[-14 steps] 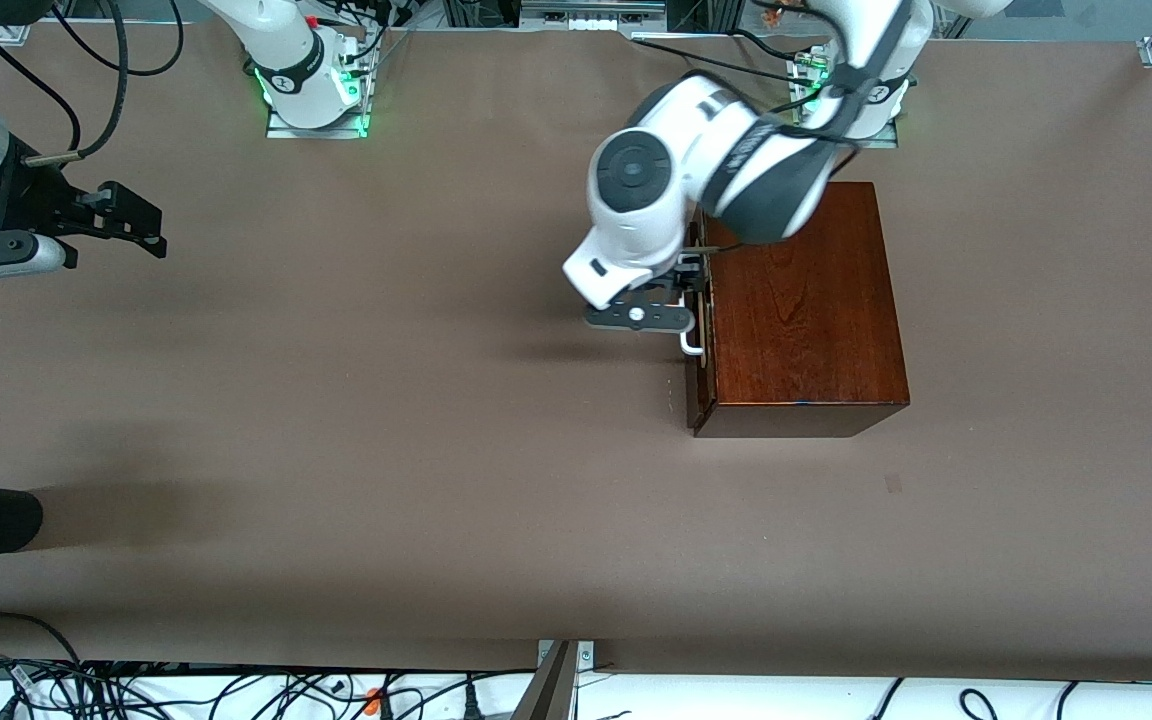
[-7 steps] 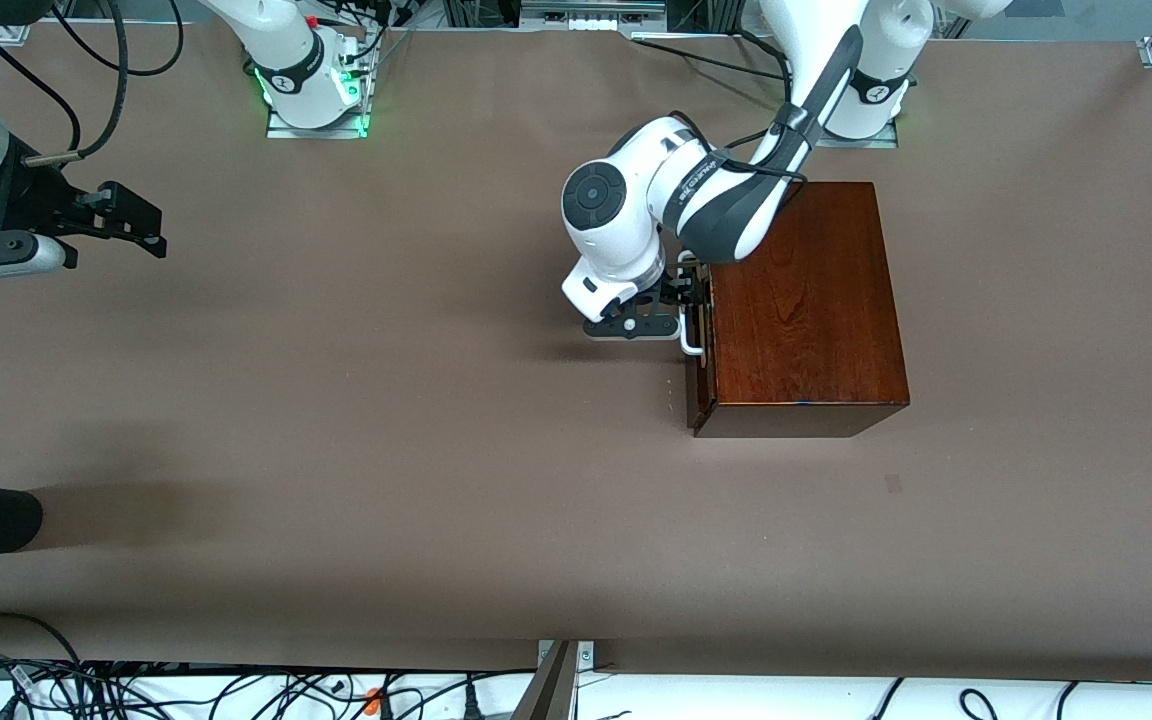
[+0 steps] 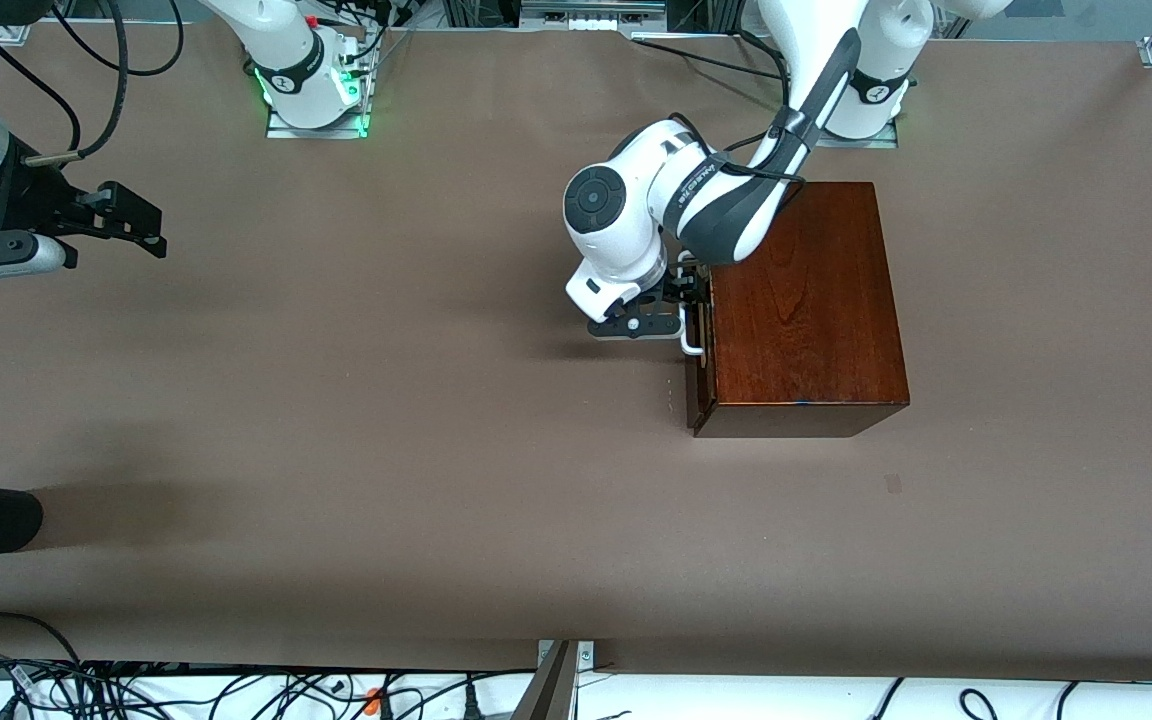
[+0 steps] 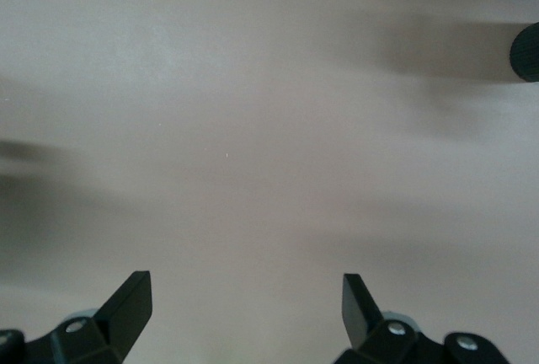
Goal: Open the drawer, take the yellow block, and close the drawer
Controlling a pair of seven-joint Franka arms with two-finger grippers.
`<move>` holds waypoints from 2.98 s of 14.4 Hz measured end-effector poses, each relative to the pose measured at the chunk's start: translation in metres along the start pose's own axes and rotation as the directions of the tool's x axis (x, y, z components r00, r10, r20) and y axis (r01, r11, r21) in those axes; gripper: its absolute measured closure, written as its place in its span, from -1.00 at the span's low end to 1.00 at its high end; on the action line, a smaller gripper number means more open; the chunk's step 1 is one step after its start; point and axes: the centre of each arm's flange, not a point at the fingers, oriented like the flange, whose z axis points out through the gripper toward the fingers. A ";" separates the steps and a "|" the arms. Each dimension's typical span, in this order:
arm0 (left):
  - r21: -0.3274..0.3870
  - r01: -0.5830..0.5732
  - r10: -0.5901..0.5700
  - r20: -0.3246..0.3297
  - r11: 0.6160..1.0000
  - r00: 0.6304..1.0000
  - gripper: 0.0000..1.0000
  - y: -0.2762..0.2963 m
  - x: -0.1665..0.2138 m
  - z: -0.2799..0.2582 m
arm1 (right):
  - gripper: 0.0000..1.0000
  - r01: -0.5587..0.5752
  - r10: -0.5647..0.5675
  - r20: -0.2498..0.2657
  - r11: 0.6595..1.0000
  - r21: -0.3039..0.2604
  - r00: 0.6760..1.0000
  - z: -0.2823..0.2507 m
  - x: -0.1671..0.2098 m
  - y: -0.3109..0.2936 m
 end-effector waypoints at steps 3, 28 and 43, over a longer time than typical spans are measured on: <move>0.004 -0.001 0.001 0.005 1.000 1.000 -1.00 0.000 -0.001 0.004 | -1.00 0.000 0.000 0.000 1.000 0.000 1.000 0.000 0.000 0.000; -0.117 0.042 -0.051 -0.069 0.992 0.996 -1.00 0.032 -0.004 -0.001 | -1.00 0.000 0.000 0.000 1.000 0.000 1.000 0.000 0.000 0.000; -0.283 0.031 -0.060 -0.094 0.959 0.994 -1.00 0.086 -0.010 -0.022 | -1.00 -0.001 0.001 0.000 1.000 0.000 1.000 0.000 0.000 0.000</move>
